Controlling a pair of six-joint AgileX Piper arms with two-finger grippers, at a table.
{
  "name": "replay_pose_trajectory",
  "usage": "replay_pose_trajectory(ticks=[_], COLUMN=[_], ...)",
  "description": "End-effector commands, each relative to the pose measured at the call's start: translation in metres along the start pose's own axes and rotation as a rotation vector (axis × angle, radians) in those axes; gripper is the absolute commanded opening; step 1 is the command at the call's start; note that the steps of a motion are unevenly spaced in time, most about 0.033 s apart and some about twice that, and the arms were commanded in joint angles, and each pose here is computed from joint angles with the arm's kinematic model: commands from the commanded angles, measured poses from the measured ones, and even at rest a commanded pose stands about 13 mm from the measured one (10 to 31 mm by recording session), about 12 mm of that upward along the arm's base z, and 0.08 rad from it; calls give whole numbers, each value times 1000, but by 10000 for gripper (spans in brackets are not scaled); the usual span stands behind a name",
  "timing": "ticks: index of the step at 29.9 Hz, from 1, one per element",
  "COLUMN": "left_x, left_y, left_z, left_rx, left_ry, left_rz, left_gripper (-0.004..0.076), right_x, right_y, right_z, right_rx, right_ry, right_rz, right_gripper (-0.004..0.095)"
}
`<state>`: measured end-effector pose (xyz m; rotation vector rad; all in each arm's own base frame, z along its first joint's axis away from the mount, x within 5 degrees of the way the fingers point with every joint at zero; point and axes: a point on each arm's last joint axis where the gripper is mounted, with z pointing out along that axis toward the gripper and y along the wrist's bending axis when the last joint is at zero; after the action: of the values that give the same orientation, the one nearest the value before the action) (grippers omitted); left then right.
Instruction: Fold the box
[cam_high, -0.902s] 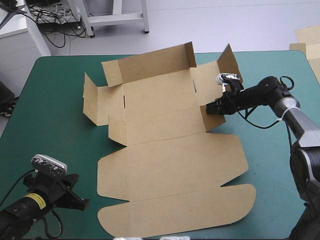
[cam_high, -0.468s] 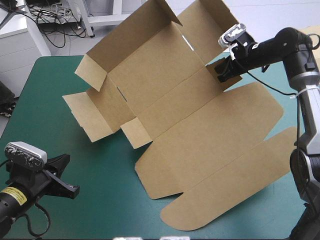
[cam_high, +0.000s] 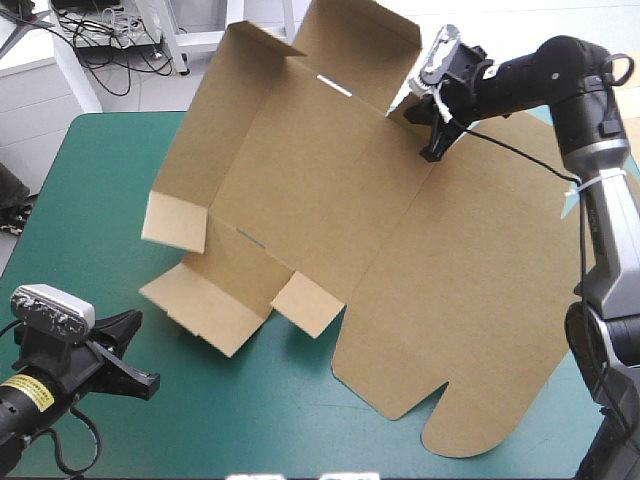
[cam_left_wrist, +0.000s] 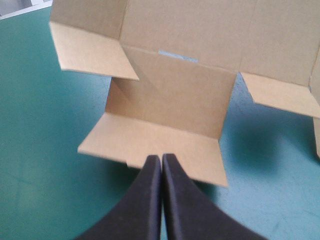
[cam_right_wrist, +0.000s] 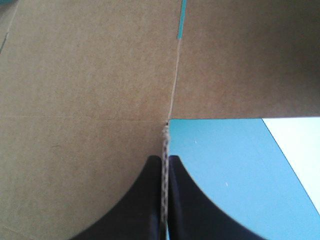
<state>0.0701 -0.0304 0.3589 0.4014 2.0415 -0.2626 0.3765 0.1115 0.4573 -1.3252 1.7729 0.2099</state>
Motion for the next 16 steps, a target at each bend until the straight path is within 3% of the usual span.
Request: replay_pose_trajectory(ticks=[1,7,11,16], left_x=[-14,-13,-12,-10], left_y=[-1,-2,-2,-2], left_z=[-6,-6,-6,-6], left_rx=[10,21,24,25], left_ry=[-91,-82,-70,-50], left_rz=[-20,-29,-31,-32], left_gripper=[-10,-10,-10,-10], right_x=[-33,-49,-55,-48], right_y=[25,53,65,67], right_z=[-4,25,38,69], right_rx=[-43,-81,-126,-196], right_ry=[-84,6,-5,-4], right_rz=[-161,-286,-330,-303], right_gripper=[-21,-20,-21,-20])
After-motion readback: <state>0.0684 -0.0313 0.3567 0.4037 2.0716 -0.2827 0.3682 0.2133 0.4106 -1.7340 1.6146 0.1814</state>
